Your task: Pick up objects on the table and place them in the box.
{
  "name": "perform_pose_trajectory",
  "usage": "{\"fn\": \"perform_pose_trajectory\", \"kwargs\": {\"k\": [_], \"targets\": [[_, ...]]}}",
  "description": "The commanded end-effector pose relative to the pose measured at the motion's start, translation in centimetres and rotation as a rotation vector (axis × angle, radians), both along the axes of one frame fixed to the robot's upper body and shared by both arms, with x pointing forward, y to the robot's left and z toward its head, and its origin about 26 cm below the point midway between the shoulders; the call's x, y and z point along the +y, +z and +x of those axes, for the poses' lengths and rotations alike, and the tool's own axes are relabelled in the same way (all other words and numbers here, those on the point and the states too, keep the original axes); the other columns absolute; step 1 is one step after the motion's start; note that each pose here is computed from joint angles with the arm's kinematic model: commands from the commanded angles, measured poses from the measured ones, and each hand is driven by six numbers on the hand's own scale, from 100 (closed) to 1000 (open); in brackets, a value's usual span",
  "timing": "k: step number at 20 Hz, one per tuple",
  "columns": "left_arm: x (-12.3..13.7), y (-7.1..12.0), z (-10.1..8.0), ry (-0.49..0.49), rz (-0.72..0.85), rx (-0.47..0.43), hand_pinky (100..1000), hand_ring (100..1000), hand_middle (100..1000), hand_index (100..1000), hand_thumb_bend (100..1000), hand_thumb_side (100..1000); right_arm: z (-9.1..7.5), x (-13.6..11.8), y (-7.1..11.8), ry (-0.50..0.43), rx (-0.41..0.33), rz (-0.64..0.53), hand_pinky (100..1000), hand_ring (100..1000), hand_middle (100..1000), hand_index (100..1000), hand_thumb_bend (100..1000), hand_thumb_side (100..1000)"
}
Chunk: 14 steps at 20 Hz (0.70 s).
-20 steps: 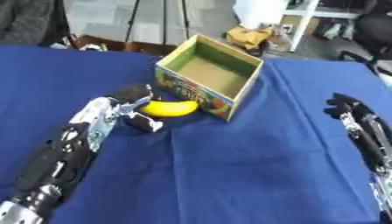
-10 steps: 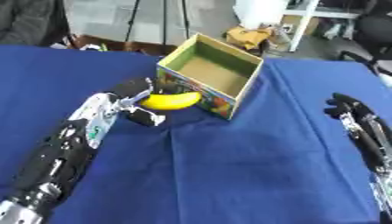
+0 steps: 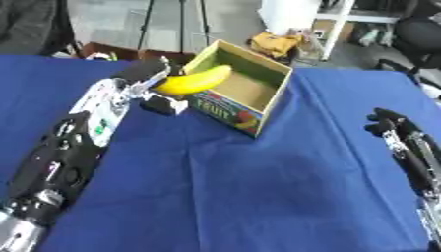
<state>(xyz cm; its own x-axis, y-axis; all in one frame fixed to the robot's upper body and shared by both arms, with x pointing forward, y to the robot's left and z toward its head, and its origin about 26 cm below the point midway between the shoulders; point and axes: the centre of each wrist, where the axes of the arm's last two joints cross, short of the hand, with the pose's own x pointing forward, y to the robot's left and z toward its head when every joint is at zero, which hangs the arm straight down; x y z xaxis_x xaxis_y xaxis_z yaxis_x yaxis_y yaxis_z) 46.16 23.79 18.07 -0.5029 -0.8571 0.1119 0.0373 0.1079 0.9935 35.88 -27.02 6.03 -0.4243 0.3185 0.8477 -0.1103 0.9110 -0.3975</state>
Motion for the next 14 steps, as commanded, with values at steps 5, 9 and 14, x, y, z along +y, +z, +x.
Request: {"fn": "perform_pose_trajectory", "kwargs": {"k": [5,9,14], "targets": [[1.4,2.5,1.4,0.08,-0.001,-0.059,649,528,467,673,227,414,0.7,1.1,1.1,0.049,-0.036,-0.014,851,767,776,890,100,766],[2.5,2.5,2.3,0.146,0.004,-0.075,652,531,470,675,206,414,1.0,2.3,1.5,0.088,-0.05,-0.001,852,767,776,890,100,766],[3.7,2.7,2.9,0.214,0.04,-0.119,671,577,529,729,335,444,1.2,3.6,1.8,0.123,-0.061,0.019,853,767,776,891,100,767]]}}
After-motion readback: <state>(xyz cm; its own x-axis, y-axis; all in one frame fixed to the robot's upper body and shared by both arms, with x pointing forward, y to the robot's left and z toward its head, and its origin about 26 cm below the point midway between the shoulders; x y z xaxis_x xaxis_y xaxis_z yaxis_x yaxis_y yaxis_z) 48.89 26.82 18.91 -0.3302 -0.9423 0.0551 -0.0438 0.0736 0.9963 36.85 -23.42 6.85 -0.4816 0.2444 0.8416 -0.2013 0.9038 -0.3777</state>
